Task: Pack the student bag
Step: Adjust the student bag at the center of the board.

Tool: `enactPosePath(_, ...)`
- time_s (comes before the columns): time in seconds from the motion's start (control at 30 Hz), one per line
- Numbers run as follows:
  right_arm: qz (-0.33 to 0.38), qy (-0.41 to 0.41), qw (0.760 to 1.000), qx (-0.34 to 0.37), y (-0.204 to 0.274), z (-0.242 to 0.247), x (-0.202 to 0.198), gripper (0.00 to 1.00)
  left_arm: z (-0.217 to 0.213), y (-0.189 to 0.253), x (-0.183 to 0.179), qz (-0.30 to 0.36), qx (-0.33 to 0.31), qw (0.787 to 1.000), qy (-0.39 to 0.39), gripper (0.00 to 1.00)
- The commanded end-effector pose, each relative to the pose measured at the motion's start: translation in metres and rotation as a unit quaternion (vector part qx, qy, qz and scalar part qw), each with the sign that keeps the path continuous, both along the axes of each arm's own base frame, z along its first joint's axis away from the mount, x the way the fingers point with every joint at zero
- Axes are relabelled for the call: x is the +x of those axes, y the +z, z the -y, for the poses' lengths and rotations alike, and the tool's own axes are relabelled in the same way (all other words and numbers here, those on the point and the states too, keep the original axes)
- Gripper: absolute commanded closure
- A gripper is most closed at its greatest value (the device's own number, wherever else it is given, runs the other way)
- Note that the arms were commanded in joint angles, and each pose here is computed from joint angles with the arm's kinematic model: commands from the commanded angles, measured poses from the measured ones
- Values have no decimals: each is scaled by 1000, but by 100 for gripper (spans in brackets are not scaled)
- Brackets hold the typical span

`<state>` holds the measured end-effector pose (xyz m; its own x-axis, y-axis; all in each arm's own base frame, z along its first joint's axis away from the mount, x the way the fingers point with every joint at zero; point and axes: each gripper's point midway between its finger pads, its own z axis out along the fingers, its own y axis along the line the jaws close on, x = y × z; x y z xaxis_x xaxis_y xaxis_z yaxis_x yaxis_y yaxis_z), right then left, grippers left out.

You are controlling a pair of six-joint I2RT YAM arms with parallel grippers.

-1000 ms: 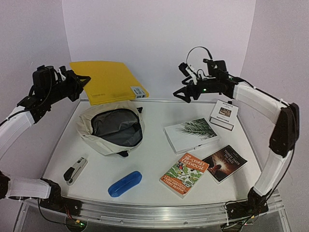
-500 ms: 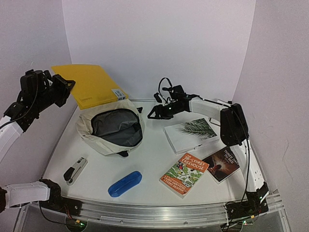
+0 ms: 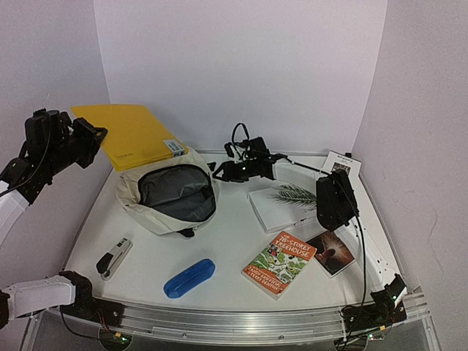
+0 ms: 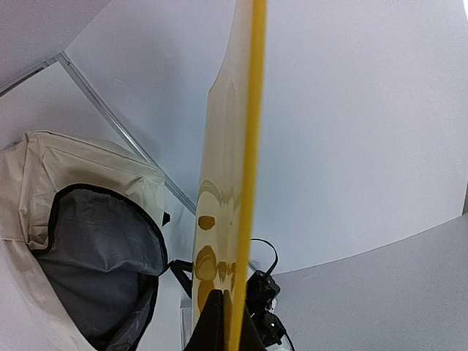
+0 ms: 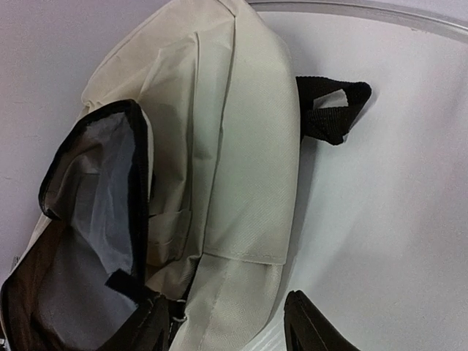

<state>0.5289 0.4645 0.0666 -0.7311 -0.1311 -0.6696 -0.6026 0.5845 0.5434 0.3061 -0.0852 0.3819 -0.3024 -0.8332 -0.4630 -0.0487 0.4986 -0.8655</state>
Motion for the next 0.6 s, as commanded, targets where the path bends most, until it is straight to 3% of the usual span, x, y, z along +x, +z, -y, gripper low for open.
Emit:
enactPosePath(0.0, 19, -5, 1000, 23, 4, -20, 2, 48, -6, 40, -11, 53, -9, 999, 6, 100)
enactPosePath(0.2, -34, 8, 999, 22, -15, -22, -20, 61, -8, 33, -14, 48, -11, 999, 10, 100)
enactPosePath(0.4, -88, 12, 996, 22, -13, -12, -45, 100, -8, 32, -16, 49, -7, 999, 9, 100)
enactPosePath(0.57, -119, -17, 992, 26, 3, 11, -71, 100, -8, 27, -16, 44, -2, 999, 8, 100)
